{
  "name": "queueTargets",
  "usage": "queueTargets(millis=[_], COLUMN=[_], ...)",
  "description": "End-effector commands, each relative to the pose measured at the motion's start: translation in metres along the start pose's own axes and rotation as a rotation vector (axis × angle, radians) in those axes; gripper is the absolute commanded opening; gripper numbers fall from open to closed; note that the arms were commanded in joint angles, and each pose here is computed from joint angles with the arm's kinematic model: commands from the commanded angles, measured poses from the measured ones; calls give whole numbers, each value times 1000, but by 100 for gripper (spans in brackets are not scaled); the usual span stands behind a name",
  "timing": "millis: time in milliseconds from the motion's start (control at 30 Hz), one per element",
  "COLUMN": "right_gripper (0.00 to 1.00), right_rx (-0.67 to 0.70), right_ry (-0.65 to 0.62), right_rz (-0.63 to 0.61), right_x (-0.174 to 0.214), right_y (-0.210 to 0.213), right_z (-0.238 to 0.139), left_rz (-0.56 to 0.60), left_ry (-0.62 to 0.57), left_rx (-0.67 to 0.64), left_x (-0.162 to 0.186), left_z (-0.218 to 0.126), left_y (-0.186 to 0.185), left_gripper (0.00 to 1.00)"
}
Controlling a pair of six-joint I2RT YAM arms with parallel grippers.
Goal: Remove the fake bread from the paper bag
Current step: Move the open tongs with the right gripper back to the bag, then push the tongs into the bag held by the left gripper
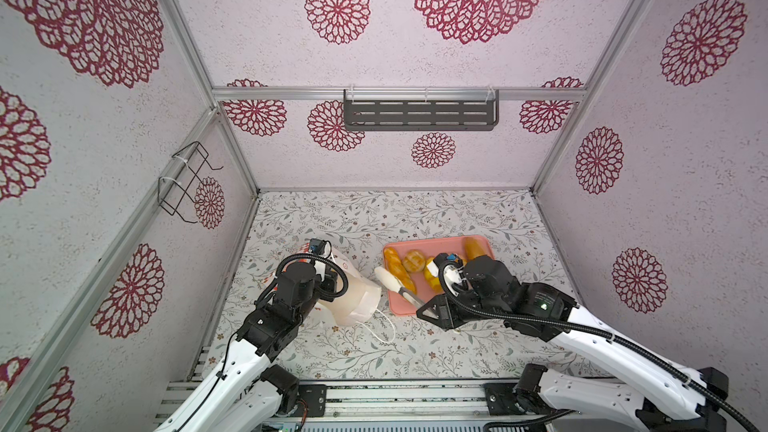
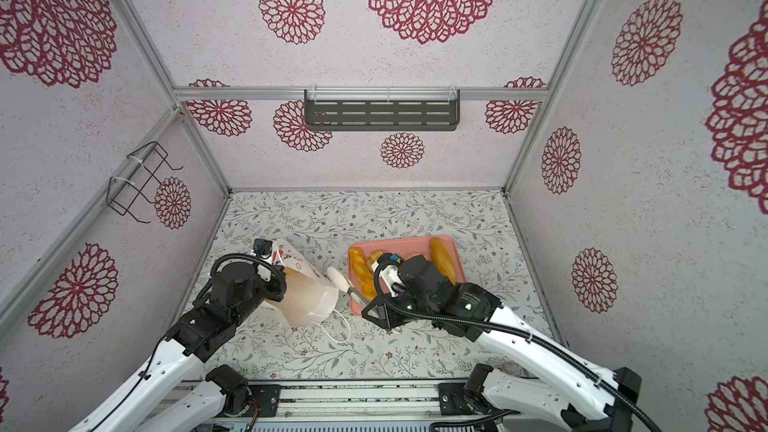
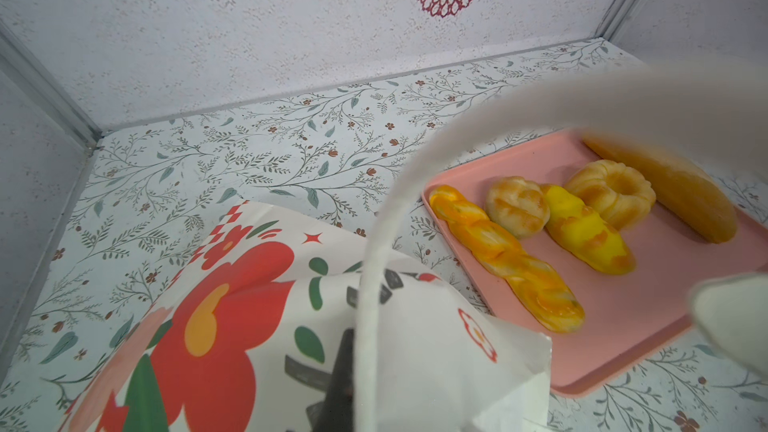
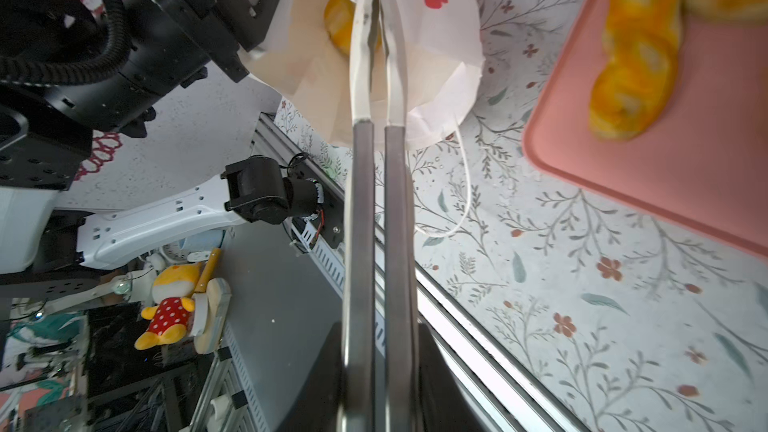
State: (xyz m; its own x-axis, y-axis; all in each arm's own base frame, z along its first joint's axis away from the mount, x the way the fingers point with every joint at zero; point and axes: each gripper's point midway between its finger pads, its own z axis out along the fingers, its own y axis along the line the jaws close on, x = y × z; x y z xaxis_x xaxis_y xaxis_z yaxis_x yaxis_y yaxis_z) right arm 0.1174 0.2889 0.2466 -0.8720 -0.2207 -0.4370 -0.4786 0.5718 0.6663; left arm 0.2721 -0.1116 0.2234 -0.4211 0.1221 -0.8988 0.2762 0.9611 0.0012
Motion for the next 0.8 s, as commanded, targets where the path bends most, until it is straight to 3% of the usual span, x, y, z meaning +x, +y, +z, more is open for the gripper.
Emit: queueTargets(millis=[0, 267, 500, 767], right_gripper=[26, 27, 29, 30], right_rx=[-148, -207, -89, -43], right_ry=[-31, 16, -34, -90], right_rz=[-41, -57, -30, -1], right_x=[-10, 3, -16, -38], right_y=[37, 48, 24, 17], right_z=[16, 61, 92, 117], left_rz=[26, 43, 38, 38], left_ry=[-13, -22, -29, -68], left_rx=[71, 123, 149, 202], left_x=[-3, -6, -3, -1], left_z=[-4, -4, -5, -19], left_y=[-11, -21, -25, -31], left_gripper=[0, 0, 0, 0])
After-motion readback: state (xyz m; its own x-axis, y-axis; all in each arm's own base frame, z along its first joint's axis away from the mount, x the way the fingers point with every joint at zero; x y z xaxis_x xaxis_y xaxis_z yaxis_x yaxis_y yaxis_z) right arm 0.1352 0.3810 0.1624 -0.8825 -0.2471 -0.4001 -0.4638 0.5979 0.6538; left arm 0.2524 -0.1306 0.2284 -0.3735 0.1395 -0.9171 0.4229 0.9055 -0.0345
